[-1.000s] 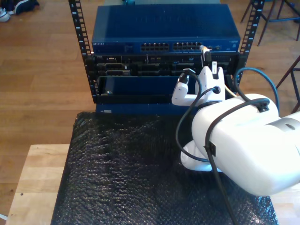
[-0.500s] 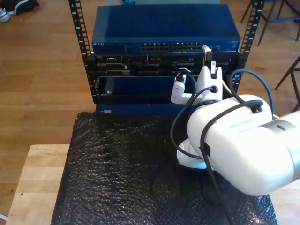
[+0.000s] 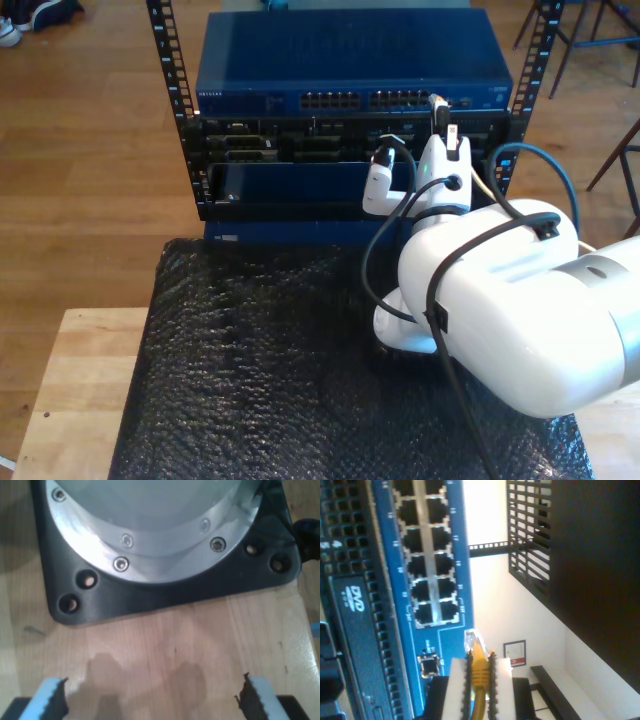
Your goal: Grab the cable and plug it in
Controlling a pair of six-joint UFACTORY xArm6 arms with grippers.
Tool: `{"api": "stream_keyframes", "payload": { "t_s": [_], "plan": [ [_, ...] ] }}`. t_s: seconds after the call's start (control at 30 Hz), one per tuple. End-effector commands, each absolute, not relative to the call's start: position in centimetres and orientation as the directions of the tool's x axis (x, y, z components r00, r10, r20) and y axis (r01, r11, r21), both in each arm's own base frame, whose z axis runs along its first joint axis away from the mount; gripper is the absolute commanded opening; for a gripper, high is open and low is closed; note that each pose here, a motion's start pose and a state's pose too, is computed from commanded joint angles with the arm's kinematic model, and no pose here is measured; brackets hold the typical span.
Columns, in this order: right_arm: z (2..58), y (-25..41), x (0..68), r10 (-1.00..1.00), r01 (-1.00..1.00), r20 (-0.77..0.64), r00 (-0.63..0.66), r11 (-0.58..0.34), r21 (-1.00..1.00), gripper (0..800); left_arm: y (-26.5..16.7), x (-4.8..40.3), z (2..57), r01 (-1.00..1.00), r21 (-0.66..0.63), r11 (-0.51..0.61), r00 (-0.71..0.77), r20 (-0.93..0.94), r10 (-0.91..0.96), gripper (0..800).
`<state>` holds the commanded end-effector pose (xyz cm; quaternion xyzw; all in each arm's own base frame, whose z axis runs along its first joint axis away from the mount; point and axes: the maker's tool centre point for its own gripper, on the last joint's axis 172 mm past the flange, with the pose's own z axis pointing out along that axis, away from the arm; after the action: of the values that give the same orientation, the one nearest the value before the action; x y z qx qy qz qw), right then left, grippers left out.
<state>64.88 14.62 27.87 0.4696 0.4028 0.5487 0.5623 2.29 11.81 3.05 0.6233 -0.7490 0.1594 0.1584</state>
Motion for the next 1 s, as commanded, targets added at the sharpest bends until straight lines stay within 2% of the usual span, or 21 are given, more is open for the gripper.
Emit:
{"api": "stream_keyframes", "payload": {
  "t_s": [1.0],
  "plan": [
    [26.9,14.9,64.9,0.991,-0.198,0.087,0.100,-0.066,0.978,0,11.8,2.3,3.0,-0.984,-0.041,0.172,-0.173,0.436,-0.883,800]
  ]
}}
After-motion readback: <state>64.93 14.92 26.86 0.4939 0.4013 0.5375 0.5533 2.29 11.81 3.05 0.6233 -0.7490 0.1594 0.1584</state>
